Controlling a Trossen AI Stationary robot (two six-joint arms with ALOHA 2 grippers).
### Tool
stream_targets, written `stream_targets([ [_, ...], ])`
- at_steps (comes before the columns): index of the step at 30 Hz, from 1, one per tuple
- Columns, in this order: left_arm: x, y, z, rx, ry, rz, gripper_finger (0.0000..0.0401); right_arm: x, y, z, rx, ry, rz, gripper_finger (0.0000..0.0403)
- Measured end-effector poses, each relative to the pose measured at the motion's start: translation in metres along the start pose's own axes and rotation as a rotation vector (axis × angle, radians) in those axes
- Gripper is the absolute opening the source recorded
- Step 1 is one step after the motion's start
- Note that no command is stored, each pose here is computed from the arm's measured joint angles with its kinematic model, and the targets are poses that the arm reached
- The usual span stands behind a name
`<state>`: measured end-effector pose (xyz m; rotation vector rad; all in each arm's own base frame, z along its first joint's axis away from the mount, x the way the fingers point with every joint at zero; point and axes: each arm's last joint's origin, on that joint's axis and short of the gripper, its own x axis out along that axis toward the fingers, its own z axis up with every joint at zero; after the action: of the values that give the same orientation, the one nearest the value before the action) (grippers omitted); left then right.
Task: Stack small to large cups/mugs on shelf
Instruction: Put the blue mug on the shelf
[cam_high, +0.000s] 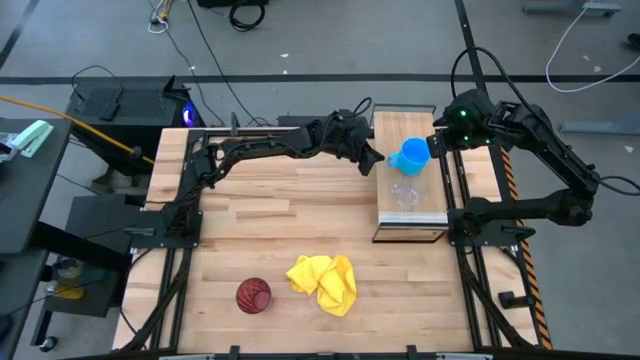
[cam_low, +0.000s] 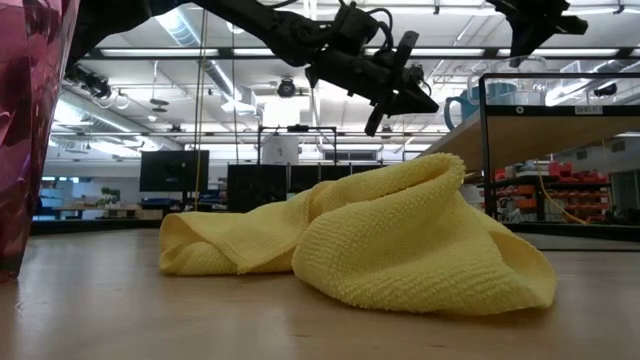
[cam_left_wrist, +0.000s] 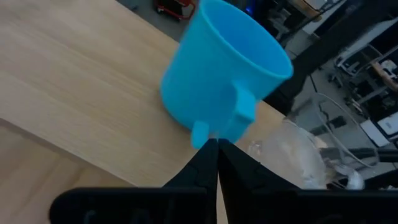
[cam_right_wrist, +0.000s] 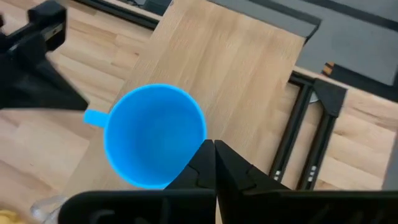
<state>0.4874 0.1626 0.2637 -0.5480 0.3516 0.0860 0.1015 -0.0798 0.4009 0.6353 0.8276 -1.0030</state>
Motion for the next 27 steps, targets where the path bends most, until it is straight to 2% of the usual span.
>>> stream_targets([
  [8, -0.001, 0.002, 0.001, 0.000, -0.001, 0.002, 0.0011, 0.002, 0.001, -0.001, 0.009, 0.025, 0.026, 0.0000],
  [18, 0.003, -0.011, -0.005, 0.027, 0.021, -0.037, 0.0021, 0.045, 0.002, -0.019, -0.007, 0.129, -0.026, 0.0000],
  [27, 0.011, -0.009, -0.013, 0.011, 0.034, -0.040, 0.0014, 0.052, 0.003, -0.021, 0.000, 0.138, -0.032, 0.0000],
])
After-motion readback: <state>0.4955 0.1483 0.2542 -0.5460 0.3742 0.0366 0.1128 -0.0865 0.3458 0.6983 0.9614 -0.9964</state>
